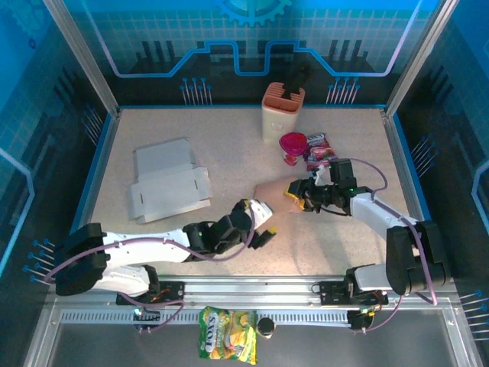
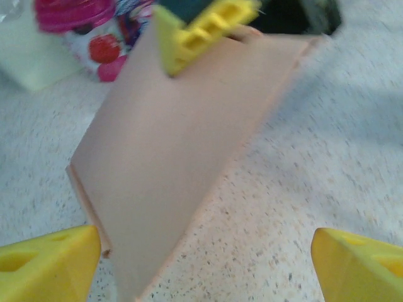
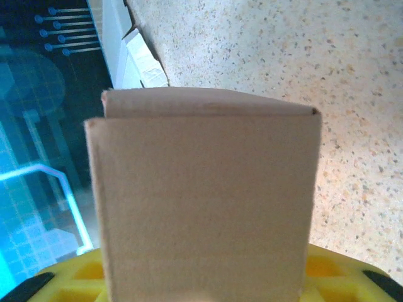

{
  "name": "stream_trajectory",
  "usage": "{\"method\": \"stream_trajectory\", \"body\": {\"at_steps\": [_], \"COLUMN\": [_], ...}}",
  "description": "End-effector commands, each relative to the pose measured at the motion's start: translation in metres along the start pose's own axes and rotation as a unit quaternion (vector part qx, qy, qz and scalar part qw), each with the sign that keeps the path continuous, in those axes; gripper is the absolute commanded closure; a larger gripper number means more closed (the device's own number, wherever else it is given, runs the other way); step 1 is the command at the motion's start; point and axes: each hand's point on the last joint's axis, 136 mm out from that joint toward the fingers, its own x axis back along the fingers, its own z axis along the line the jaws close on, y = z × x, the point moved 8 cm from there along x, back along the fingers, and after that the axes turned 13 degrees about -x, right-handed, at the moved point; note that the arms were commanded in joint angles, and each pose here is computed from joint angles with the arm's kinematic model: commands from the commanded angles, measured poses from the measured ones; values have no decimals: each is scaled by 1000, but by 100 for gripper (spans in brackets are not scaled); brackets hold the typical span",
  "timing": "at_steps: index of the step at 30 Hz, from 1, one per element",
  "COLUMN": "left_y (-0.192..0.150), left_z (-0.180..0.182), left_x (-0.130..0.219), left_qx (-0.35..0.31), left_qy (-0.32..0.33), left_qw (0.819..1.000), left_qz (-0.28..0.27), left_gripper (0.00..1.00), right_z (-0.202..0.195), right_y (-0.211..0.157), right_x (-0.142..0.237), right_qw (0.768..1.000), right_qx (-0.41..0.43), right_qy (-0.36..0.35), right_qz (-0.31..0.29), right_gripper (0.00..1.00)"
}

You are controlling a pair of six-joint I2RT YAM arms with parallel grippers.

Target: Fold the paper box

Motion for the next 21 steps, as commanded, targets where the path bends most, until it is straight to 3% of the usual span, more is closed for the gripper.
{"method": "stream_trajectory", "body": {"at_steps": [1,10,15,21], "left_y": [0,9,4,3], "left_z": [4,11,6,2], "left_x": [-7,-40,-44,-54], "left_qx": [-134,-236,-241,-254], "left_qy": [45,170,156,156], "left_qw": [990,955,957,953], "left_qz": [21,49,46,46], "left_gripper": [12,11,13,23], "right_z": [3,-4,-9,-12], "right_y": [-6,-11,-10,-10], "right_x": [11,13,11,9], "right_qw": [998,993,990,988], "right_qx": [-63,-112,-128,-140], "right_qy": [12,13,18,23], "right_qz": [26,45,51,58], "right_gripper": [57,57,57,58]}}
